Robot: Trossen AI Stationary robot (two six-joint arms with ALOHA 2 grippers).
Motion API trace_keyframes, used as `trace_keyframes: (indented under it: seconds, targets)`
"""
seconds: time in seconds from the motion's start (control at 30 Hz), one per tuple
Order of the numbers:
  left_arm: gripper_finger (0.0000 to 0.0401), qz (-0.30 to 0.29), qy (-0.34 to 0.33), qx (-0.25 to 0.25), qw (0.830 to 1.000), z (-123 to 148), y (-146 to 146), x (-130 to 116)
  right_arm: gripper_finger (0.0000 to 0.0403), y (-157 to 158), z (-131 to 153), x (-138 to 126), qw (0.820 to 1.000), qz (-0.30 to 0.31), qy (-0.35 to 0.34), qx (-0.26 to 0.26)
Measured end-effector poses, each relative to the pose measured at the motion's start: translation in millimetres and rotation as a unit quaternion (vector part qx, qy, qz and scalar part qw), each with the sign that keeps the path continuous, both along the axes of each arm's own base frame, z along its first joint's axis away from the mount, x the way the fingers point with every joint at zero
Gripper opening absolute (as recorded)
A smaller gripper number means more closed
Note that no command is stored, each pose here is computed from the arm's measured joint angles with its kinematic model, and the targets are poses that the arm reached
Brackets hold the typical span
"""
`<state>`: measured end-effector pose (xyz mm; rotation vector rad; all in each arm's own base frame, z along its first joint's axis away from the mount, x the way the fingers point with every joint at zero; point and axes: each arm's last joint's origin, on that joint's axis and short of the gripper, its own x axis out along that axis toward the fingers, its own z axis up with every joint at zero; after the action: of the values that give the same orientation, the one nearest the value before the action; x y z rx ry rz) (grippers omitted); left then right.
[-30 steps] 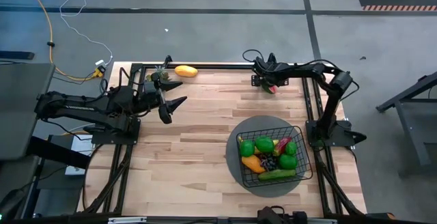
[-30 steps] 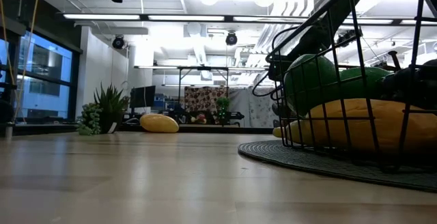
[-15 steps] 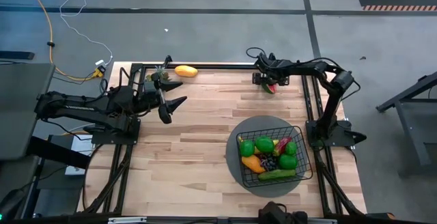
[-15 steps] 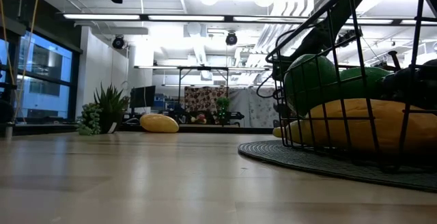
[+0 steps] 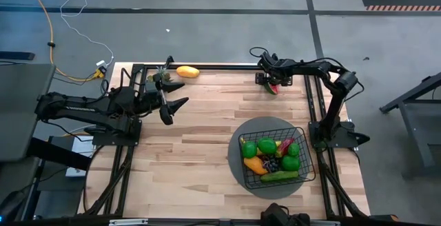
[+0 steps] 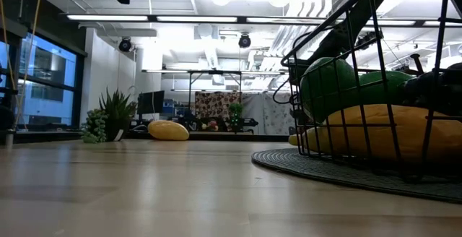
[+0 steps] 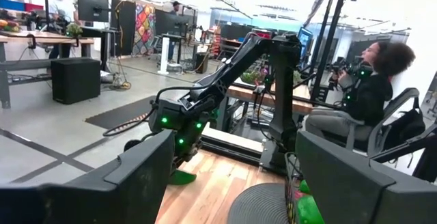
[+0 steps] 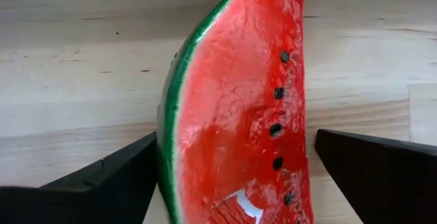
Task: Build produce basket
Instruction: Put the red watermelon into the black basket
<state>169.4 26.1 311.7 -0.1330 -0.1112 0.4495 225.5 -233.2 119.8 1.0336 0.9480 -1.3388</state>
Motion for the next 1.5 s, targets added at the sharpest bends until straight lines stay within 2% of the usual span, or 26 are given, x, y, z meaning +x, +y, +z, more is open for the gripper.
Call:
trace_keyframes:
  seconds: [0.27,0.5,0.7,0.8,0.97,1.1,1.17,1.3,1.37,1.4,1.5]
  targets:
    - [0.0296,0.000,-0.001,-0.002,1.000,0.0,0.0,0.0,0.0319,0.2,-0.2,-0.2,1.000,-0.001,0.000,0.001]
    - [0.0296,0.000,-0.001,-0.002,1.000,0.0,0.0,0.0,0.0307,1.1,0.9,-1.0,1.000,0.027,0.009,0.003]
    - [0.0296,0.000,-0.001,-0.002,1.000,0.0,0.0,0.0,0.0306,10.4,24.0,-8.5,0.992,0.126,0.021,0.005]
    - [0.0296,0.000,-0.001,-0.002,1.000,0.0,0.0,0.0,0.0306,15.7,52.5,-10.1,0.984,0.177,0.002,-0.038]
    - [0.0296,0.000,-0.001,-0.002,1.000,0.0,0.0,0.0,0.0306,50.6,79.9,-24.1,0.966,0.240,-0.053,-0.084]
    - [0.0296,0.000,-0.001,-0.002,1.000,0.0,0.0,0.0,0.0306,90.2,79.8,-36.8,0.941,0.265,-0.176,-0.116]
    - [0.0296,0.000,-0.002,-0.004,1.000,0.0,0.0,0.0,0.0306,111.4,75.9,-41.3,0.921,0.267,-0.256,-0.127]
    - [0.0296,-0.001,-0.005,-0.010,1.000,0.0,0.0,0.0,0.0306,147.2,72.2,-44.6,0.865,0.272,-0.394,-0.148]
    - [0.0296,0.002,-0.011,-0.023,1.000,0.0,0.2,-0.1,0.0306,159.6,81.4,-42.3,0.831,0.289,-0.444,-0.172]
    - [0.0296,0.002,-0.013,-0.030,0.999,-0.4,0.3,0.4,0.0306,164.7,88.7,-40.6,0.812,0.297,-0.465,-0.188]
    - [0.0296,-0.001,-0.019,-0.054,0.998,-2.3,0.5,3.1,0.0306,176.7,108.1,-33.6,0.773,0.339,-0.487,-0.224]
